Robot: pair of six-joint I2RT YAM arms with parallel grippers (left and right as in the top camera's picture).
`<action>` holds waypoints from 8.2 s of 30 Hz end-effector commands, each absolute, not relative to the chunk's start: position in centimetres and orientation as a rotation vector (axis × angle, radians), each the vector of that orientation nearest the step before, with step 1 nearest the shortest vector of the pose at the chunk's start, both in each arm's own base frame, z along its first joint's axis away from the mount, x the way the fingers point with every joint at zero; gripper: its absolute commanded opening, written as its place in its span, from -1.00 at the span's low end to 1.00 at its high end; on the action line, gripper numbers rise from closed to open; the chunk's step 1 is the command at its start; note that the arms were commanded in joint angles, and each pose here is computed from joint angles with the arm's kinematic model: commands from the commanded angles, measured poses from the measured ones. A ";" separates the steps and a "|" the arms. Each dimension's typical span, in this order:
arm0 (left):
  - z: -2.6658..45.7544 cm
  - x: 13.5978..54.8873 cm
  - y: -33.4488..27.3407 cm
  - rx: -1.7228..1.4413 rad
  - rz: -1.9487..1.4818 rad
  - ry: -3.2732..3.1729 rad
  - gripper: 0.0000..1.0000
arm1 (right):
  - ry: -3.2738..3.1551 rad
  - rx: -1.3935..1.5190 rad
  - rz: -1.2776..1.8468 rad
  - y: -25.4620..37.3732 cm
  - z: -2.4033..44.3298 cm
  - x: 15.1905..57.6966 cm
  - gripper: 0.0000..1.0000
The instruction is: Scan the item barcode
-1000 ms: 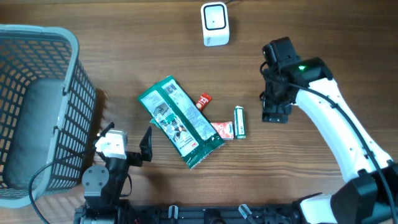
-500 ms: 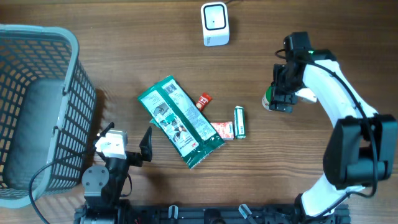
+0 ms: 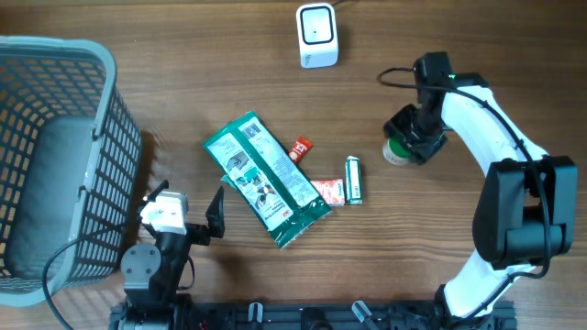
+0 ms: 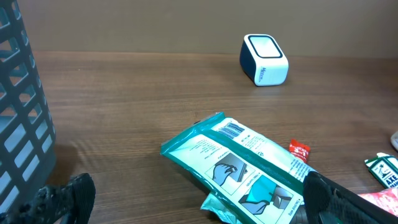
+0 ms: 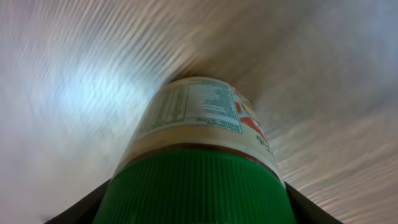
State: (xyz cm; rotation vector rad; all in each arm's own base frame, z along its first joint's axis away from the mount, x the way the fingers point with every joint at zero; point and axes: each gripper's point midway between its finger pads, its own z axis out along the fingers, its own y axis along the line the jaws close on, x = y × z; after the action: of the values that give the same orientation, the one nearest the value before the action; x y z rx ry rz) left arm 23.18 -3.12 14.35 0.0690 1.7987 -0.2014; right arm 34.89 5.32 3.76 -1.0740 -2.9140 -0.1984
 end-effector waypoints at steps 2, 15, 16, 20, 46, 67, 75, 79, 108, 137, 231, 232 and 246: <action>14.2 23.1 -3.3 0.069 -0.218 1.799 1.00 | -3.043 -0.114 -0.185 5.1 3.3 32.6 0.32; 14.2 23.1 -3.3 0.069 -0.218 1.799 1.00 | -2.994 -0.335 -0.207 5.6 3.4 32.1 1.00; 14.2 23.1 -3.3 0.069 -0.218 1.799 1.00 | -2.987 -0.367 -0.205 5.6 3.4 32.1 1.00; 14.2 23.1 -3.3 0.069 -0.218 1.799 1.00 | -2.961 -0.488 -0.192 5.7 3.3 32.0 0.99; 14.2 23.1 -3.3 0.069 -0.218 1.799 1.00 | -3.021 -0.539 -0.034 5.4 -0.6 31.3 0.82; 14.2 23.1 -3.3 0.069 -0.218 1.800 1.00 | -2.818 -0.397 -0.491 11.1 4.8 30.1 0.29; 14.2 23.1 -3.3 0.069 -0.218 1.800 1.00 | -2.643 -0.238 -0.708 13.6 7.2 26.9 0.25; 14.2 23.1 -3.3 0.069 -0.218 1.800 1.00 | -2.580 -0.222 -0.744 14.0 8.0 25.7 0.25; 14.2 23.1 -3.3 0.068 -0.218 1.800 1.00 | -3.027 0.084 -0.749 24.9 11.5 33.2 0.04; 14.2 23.1 -3.3 0.069 -0.218 1.800 1.00 | -4.493 -0.285 -0.358 20.5 16.8 61.5 0.28; 14.2 23.1 -3.3 0.069 -0.218 1.803 1.00 | -2.981 -0.090 -0.209 14.4 1.2 31.1 0.75; 14.2 23.1 -3.3 0.068 -0.218 1.803 1.00 | -2.982 -0.089 -0.209 14.3 0.7 30.9 0.74; 14.2 23.1 -3.3 0.068 -0.218 1.803 1.00 | -2.915 -0.796 -0.244 13.2 -1.1 32.7 -0.77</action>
State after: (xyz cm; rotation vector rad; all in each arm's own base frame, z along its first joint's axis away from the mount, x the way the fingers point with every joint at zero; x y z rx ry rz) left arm 23.18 -3.12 14.31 0.0688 1.8006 -0.2015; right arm 32.30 14.25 -0.33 -0.4310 -3.0144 -0.2523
